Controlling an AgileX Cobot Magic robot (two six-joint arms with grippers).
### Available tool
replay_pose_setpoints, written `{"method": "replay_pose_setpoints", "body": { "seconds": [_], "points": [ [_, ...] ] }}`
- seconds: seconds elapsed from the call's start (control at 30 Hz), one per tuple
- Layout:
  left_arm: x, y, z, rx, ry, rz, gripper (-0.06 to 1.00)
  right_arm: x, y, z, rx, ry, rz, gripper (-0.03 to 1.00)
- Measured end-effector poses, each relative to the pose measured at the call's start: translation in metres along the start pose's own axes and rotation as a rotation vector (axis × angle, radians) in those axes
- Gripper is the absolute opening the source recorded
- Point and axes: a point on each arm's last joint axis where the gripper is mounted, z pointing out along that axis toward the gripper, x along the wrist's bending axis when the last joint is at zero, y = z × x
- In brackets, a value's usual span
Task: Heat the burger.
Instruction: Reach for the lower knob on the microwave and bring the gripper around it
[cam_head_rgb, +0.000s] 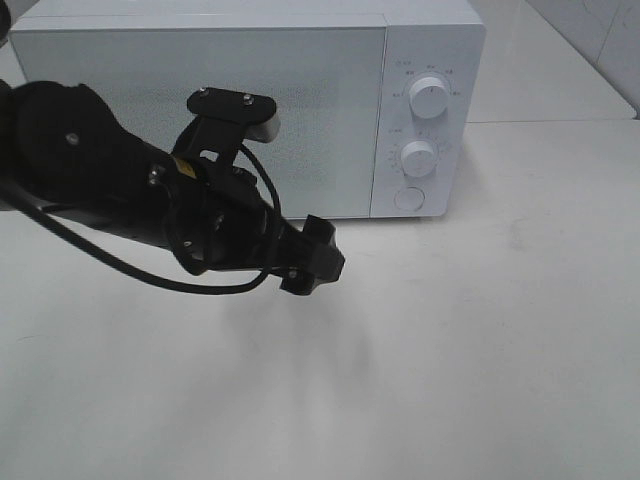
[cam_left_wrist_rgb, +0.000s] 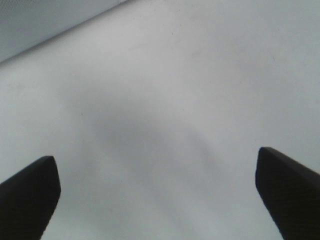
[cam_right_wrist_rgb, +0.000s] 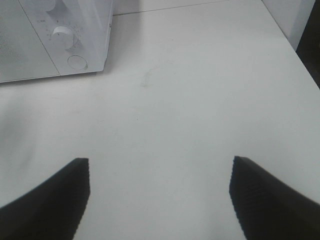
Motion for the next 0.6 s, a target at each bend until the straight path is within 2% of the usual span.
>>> {"method": "replay_pose_setpoints", "body": {
  "seconds": [0.13, 0.17, 0.23, 0.27, 0.4, 0.43, 0.6],
  "points": [
    [0.007, -0.001, -0.014, 0.060, -0.016, -0.016, 0.98, 0.000, 0.000, 0.000, 0.000, 0.000, 0.000, 0.76],
    [0.014, -0.002, -0.023, 0.103, -0.022, -0.043, 0.98, 0.000, 0.000, 0.000, 0.000, 0.000, 0.000, 0.76],
    [0.018, -0.002, -0.029, 0.120, -0.020, -0.062, 0.98, 0.000, 0.000, 0.000, 0.000, 0.000, 0.000, 0.76],
    [0.027, -0.002, -0.042, 0.146, -0.005, -0.083, 0.98, 0.000, 0.000, 0.000, 0.000, 0.000, 0.000, 0.76],
    [0.039, -0.005, -0.059, 0.201, 0.028, -0.104, 0.98, 0.000, 0.000, 0.000, 0.000, 0.000, 0.000, 0.76],
    [0.048, -0.008, -0.074, 0.234, 0.065, -0.115, 0.98, 0.000, 0.000, 0.000, 0.000, 0.000, 0.000, 0.76],
    [0.065, -0.011, -0.105, 0.267, 0.133, -0.148, 0.98, 0.000, 0.000, 0.000, 0.000, 0.000, 0.000, 0.76]
  ]
}}
